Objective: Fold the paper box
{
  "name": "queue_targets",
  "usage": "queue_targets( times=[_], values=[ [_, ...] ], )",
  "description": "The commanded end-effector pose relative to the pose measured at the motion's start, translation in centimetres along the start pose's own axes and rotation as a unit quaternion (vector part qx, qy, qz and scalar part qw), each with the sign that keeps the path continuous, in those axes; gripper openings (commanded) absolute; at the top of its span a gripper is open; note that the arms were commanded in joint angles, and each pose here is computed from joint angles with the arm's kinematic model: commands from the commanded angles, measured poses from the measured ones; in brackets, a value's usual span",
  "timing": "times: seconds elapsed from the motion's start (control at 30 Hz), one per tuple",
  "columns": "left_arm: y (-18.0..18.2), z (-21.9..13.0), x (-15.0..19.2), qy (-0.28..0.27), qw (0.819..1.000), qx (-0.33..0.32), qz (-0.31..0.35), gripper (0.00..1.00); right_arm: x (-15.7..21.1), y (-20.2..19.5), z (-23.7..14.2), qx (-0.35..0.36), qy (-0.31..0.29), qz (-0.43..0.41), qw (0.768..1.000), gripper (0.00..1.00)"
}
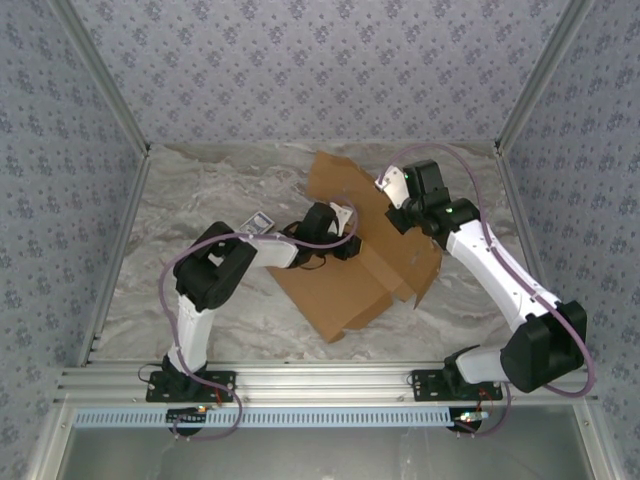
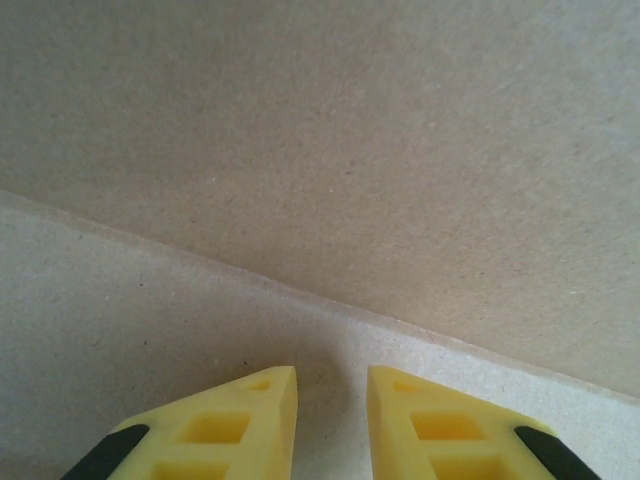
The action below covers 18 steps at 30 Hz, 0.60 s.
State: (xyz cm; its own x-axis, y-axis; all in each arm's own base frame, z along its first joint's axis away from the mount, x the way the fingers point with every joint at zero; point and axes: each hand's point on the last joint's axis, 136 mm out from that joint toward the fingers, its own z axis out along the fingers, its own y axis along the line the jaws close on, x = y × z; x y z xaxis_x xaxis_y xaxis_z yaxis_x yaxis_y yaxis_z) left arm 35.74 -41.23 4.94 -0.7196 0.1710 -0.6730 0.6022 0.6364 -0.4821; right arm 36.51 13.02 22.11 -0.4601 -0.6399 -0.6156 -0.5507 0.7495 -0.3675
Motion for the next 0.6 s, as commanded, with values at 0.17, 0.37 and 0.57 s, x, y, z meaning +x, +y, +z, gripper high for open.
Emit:
queue_targets(
  times=[0.17, 0.37, 0.57],
  values=[
    [0.5, 1.7, 1.6, 0.018, 1.0, 0.003, -0.001, 0.25, 1.8, 1.1, 1.1, 0.003, 0.028, 0.001, 1.0, 0.0],
    [1.6, 2.0, 3.1, 0.017, 1.0, -0.013, -0.019, 0.24, 1.9, 2.9, 0.9, 0.017, 0.024, 0.001, 1.0, 0.0],
    [2.7, 2.3, 4.2, -0.003, 0.999, -0.019, -0.051, 0.22, 2.1, 5.4, 0.0, 0.058, 0.006, -0.023, 0.998, 0.0]
  ],
)
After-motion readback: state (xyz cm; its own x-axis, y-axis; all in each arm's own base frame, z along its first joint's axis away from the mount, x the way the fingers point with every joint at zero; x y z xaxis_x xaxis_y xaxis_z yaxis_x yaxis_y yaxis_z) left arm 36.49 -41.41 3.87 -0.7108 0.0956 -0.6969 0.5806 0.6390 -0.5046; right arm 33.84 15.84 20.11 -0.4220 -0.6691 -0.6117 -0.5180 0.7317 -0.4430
